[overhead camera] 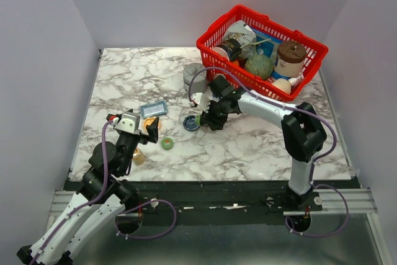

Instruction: Sort the pills into containers

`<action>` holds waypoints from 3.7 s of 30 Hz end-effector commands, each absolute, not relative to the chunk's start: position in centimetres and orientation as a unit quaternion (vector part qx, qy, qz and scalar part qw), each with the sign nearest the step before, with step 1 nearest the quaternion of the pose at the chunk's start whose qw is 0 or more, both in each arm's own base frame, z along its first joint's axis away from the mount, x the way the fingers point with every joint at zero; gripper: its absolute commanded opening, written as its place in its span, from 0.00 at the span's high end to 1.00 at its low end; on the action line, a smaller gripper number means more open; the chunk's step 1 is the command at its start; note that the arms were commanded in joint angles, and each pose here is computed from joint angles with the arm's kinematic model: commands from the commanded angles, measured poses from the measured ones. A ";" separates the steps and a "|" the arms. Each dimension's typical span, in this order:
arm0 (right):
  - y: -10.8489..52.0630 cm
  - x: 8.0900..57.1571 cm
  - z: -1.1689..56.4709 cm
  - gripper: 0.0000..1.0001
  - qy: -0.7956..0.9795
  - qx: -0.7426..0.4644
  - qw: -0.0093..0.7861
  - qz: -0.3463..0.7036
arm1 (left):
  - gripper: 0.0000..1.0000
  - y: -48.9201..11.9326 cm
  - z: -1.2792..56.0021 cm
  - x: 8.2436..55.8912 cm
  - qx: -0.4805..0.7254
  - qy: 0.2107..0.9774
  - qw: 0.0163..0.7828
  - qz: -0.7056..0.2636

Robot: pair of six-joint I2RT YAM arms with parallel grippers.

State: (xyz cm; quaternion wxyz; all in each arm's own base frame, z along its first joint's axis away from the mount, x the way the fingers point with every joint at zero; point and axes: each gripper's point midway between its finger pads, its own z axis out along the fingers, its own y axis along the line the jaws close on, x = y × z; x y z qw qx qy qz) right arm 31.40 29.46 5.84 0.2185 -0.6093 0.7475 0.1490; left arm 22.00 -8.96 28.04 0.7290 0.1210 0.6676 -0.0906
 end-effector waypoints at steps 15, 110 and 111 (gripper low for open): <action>29.8 31.0 6.4 0.89 0.735 -0.647 0.177 0.099 | 0.01 -8.9 29.1 21.8 0.125 0.655 0.739 -0.098; 32.6 30.4 9.7 0.89 0.728 -0.628 0.230 0.151 | 0.01 -9.4 29.1 22.2 0.126 0.653 0.737 -0.121; 32.8 30.3 10.7 0.89 0.724 -0.627 0.242 0.159 | 0.01 -9.5 29.1 22.2 0.125 0.653 0.737 -0.123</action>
